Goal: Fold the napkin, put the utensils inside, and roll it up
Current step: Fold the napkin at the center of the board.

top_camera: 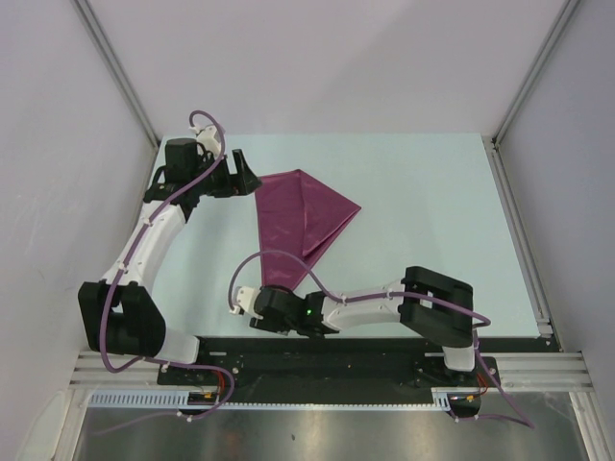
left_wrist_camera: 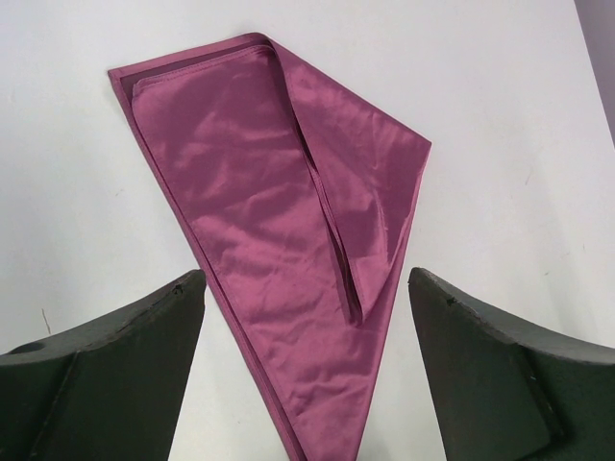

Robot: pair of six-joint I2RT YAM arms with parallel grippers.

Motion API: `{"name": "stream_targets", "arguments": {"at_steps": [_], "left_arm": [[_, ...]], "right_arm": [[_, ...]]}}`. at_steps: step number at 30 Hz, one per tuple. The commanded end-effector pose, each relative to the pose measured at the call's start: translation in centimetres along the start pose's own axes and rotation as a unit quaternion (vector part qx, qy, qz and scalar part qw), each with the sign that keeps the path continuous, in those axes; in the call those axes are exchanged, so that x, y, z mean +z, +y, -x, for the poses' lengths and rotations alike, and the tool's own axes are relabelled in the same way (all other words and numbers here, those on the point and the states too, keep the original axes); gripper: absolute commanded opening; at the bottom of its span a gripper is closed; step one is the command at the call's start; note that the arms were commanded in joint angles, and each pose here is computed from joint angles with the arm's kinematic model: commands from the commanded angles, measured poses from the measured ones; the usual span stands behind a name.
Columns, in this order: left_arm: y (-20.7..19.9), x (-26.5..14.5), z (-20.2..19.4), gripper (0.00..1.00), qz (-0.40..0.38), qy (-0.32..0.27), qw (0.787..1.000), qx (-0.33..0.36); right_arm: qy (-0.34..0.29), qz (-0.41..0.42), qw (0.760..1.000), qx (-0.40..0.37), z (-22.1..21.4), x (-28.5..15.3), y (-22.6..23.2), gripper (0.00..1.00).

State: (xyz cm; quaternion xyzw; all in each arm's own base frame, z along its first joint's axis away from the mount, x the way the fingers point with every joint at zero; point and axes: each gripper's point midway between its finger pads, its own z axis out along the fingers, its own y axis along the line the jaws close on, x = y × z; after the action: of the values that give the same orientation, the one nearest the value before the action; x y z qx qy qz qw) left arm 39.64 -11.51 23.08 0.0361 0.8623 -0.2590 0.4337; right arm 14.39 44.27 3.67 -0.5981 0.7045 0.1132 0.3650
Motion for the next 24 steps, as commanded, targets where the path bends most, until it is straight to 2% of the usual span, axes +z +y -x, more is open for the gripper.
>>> {"name": "stream_targets", "arguments": {"at_steps": [1,16,24], "left_arm": [[-0.5,-1.2,1.3,0.91,-0.005,-0.024,1.000,0.006],[-0.3,-1.3,1.3,0.91,-0.006,-0.025,1.000,0.000],[-0.1,-1.4,1.4,0.91,-0.008,-0.025,1.000,-0.003]], "right_arm": [[-0.022,-0.030,0.999,-0.029,1.7,0.6,-0.8,0.52],[-0.034,0.032,0.996,-0.071,3.0,1.3,1.3,0.45],[-0.020,0.051,0.995,-0.085,2.6,2.1,1.9,0.37]]}}
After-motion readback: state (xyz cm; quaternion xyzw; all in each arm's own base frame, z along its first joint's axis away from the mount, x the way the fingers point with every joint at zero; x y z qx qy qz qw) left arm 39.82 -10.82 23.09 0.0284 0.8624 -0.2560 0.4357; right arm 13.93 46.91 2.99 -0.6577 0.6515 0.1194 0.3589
